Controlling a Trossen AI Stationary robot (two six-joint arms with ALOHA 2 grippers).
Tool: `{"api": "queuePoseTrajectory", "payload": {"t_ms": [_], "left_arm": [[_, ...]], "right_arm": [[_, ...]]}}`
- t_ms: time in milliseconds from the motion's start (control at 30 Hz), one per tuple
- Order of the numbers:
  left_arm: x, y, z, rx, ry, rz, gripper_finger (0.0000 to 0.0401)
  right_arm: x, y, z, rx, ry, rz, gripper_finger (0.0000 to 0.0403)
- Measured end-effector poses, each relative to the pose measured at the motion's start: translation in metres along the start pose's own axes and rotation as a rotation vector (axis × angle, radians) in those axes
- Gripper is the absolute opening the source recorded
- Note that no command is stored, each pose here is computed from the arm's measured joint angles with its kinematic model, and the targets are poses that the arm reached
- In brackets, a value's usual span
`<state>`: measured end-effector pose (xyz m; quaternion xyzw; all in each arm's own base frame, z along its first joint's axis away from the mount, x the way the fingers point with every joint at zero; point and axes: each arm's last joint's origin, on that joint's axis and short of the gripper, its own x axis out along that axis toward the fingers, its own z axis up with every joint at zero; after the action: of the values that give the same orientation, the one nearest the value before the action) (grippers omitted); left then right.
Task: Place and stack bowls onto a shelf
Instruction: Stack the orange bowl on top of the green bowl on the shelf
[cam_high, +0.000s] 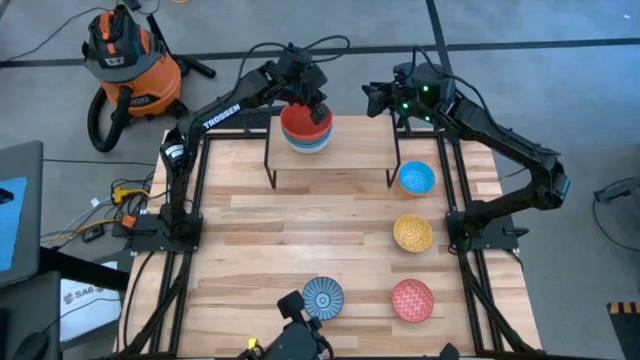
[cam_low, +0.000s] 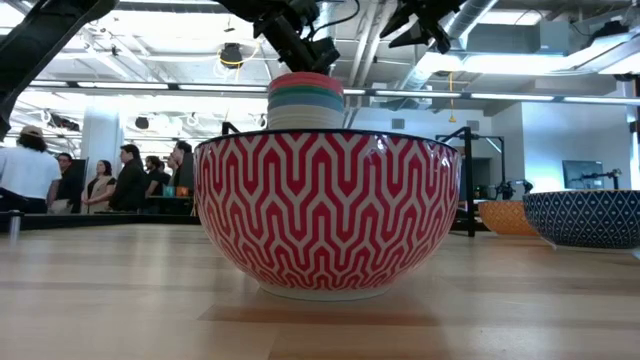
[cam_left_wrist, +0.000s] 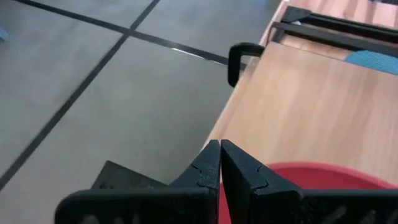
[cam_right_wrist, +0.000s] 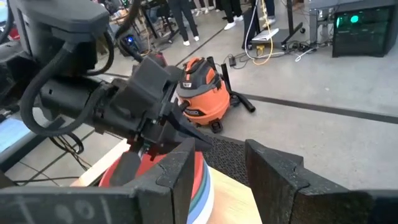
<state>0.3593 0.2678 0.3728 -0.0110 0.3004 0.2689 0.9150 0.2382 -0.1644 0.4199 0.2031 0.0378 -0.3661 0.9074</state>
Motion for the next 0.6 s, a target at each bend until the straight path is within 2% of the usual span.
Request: {"api": "queuePoseTrajectory", "payload": {"t_ms": [233, 333, 433, 600], "left_arm": [[-0.030, -0.008, 0.025, 0.027, -0.044, -0.013, 0.0000], [-0.040, -0.014, 0.026, 0.041, -0.007, -0.074, 0.0000], [-0.042, -0.016, 0.020, 0.037, 0.058, -0.134, 0.0000], [-0.035, -0.029, 0.010, 0.049, 0.133, -0.172, 0.0000]], "right_arm": [[0.000, 0.000, -0.007, 0.001, 0.070, 0.005, 0.0166], [-0.004, 0.002, -0.011, 0.103, 0.173, 0.133, 0.0166], [-0.019, 0.006, -0.012, 0.120, 0.254, 0.220, 0.0166], [-0.042, 0.004, -0.023, 0.061, 0.364, 0.110, 0.0166]]}}
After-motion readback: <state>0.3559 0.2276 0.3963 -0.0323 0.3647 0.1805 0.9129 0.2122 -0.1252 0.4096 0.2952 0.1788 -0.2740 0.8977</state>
